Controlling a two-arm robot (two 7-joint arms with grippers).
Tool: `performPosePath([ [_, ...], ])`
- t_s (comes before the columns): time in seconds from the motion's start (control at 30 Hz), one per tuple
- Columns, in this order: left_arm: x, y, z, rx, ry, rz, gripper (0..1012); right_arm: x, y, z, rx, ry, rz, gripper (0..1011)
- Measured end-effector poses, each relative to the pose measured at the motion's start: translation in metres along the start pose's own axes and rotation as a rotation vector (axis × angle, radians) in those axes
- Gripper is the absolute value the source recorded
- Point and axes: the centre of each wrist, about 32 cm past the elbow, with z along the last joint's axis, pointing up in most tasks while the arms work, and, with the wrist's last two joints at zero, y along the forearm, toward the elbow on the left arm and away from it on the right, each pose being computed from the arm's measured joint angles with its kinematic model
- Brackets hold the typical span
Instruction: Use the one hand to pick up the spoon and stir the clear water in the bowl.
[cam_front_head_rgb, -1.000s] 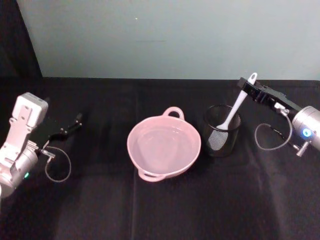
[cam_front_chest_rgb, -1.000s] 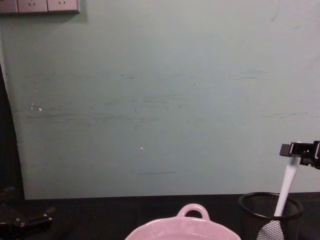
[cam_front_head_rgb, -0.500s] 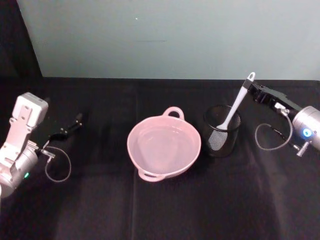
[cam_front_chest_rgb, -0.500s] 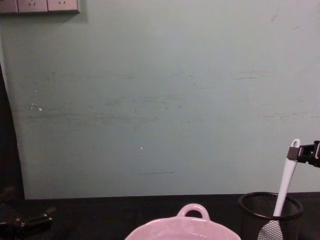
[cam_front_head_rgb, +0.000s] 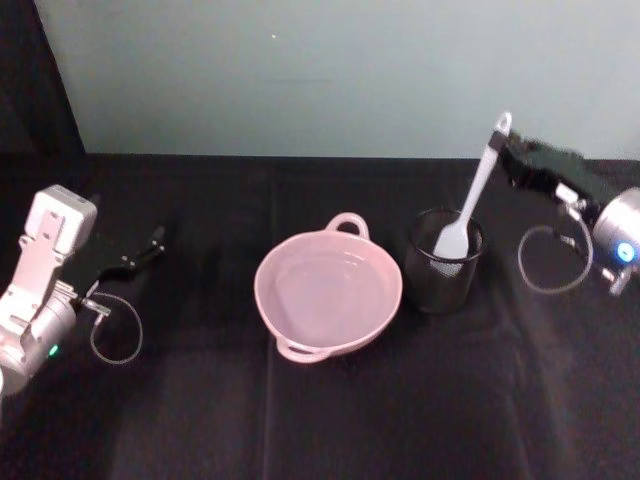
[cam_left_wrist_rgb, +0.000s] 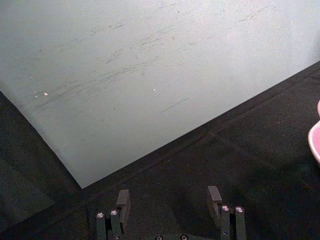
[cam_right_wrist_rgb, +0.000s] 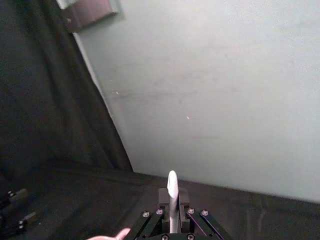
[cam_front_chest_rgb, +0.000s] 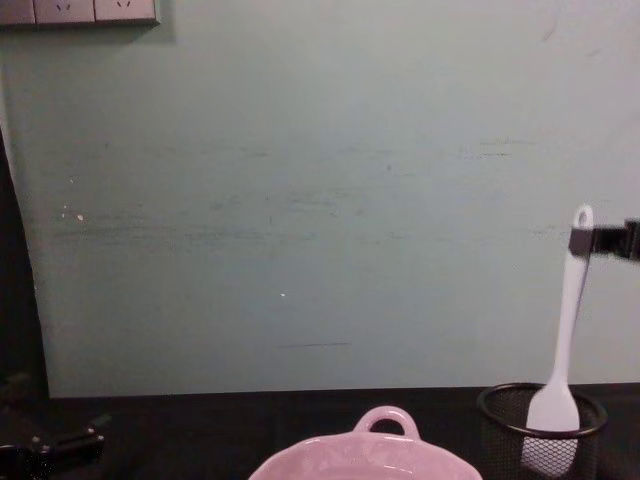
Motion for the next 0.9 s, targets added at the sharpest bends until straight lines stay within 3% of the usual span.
performPosePath([
  [0.3, 0.0000, 0.0000, 0.0000, 0.000, 0.000, 0.000, 1011, -0.021, -0.002, 0.053, 0.065, -0.165, 0.057, 108],
  [0.5, 0.0000, 0.0000, 0.0000, 0.000, 0.000, 0.000, 1011, -0.032, -0.001, 0.078, 0.117, -0.240, 0.089, 109],
  [0.7, 0.0000, 0.0000, 0.0000, 0.000, 0.000, 0.000, 1011, -0.043, 0.009, 0.083, 0.144, -0.259, 0.177, 108],
  [0.9, 0.0000, 0.0000, 0.0000, 0.000, 0.000, 0.000, 1011, -0.055, 0.029, 0.072, 0.137, -0.265, 0.291, 108],
])
